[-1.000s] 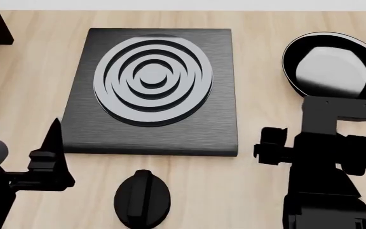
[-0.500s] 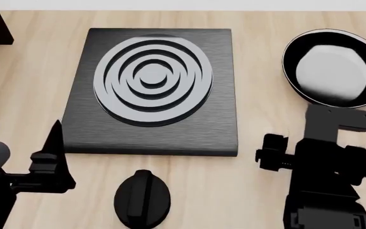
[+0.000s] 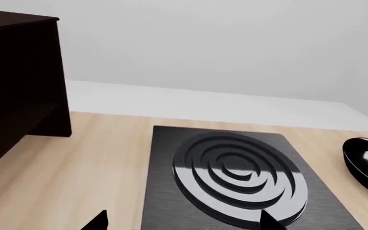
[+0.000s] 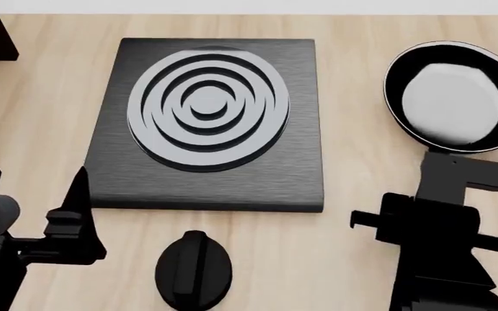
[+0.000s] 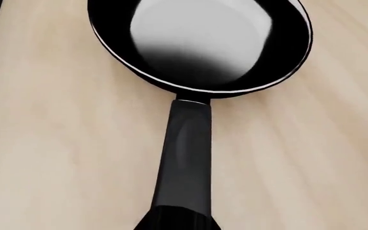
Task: Put the frying pan on the cabinet shelf.
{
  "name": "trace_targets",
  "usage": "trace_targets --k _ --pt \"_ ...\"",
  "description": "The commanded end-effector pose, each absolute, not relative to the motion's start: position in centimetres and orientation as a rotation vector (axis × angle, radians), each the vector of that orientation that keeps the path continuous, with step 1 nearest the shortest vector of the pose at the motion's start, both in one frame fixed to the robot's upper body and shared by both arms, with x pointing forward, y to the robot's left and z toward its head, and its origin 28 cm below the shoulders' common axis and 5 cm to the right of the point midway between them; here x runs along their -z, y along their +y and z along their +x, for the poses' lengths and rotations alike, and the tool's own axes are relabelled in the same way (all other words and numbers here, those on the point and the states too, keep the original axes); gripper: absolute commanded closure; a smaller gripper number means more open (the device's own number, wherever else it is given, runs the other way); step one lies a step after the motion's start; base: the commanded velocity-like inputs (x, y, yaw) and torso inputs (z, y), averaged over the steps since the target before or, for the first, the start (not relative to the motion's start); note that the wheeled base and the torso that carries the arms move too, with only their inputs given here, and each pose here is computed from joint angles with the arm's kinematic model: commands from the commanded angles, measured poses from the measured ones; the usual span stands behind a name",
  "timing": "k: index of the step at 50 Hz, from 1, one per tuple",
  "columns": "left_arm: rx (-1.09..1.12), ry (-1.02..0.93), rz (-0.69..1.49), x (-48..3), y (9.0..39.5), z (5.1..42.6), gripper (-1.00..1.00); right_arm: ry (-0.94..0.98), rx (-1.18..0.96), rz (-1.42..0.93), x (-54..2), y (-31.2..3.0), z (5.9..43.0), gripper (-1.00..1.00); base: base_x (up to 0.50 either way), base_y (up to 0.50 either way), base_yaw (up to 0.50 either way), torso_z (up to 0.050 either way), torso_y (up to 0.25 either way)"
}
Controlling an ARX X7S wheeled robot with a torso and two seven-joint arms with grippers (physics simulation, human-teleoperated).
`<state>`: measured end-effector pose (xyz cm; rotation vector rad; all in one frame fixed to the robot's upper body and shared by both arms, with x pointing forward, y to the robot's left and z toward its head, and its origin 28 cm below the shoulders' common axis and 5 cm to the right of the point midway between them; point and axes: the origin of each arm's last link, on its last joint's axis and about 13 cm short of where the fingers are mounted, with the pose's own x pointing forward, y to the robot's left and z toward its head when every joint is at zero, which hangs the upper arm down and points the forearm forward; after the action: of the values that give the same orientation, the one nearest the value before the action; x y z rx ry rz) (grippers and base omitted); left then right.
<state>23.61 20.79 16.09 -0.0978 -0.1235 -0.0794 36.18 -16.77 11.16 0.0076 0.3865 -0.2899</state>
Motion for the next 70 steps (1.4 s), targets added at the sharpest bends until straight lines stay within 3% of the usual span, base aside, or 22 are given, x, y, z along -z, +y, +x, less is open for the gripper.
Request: trace_targets --k 1,28,37,40,44,48,65,70 --pt "0.072 -0.135 -0.12 -16.1 20.9 23.9 -1.0 0.299 0.317 -0.055 -12.1 -17.3 35.3 1.0 0.0 0.0 0.0 0.0 -0.011" --pt "0.097 -0.119 -0.152 -16.6 20.3 23.9 -1.0 0.117 0.131 -0.19 -19.6 -15.4 29.8 1.0 0.0 0.0 0.0 0.0 -0.003" --pt "0.133 -0.103 -0.204 -17.8 20.6 24.2 -1.0 0.066 0.055 -0.223 -21.0 -15.2 28.6 1.0 0.0 0.0 0.0 0.0 -0.003" --pt "0.148 -0.099 -0.319 -18.9 21.0 24.1 -1.0 0.046 0.021 -0.216 -21.7 -14.9 28.2 1.0 0.0 0.0 0.0 0.0 -0.003" --pt "0.15 -0.097 -0.268 -19.9 21.6 24.3 -1.0 0.026 -0.038 -0.218 -22.2 -14.3 27.5 1.0 0.0 0.01 0.0 0.0 -0.003" --pt "0.181 -0.111 -0.384 -21.3 21.7 24.2 -1.0 0.01 -0.08 -0.208 -22.3 -13.9 27.0 1.0 0.0 0.0 0.0 0.0 -0.005" --pt "0.319 0.036 -0.475 -23.2 19.8 22.6 -1.0 -0.044 -0.174 -0.244 -23.3 -12.3 25.7 1.0 0.0 0.0 0.0 0.001 -0.003" --pt "0.461 0.044 -0.438 -23.7 18.8 21.7 -1.0 -0.067 -0.184 -0.261 -24.0 -11.8 25.3 1.0 0.0 0.0 0.0 0.0 -0.004"
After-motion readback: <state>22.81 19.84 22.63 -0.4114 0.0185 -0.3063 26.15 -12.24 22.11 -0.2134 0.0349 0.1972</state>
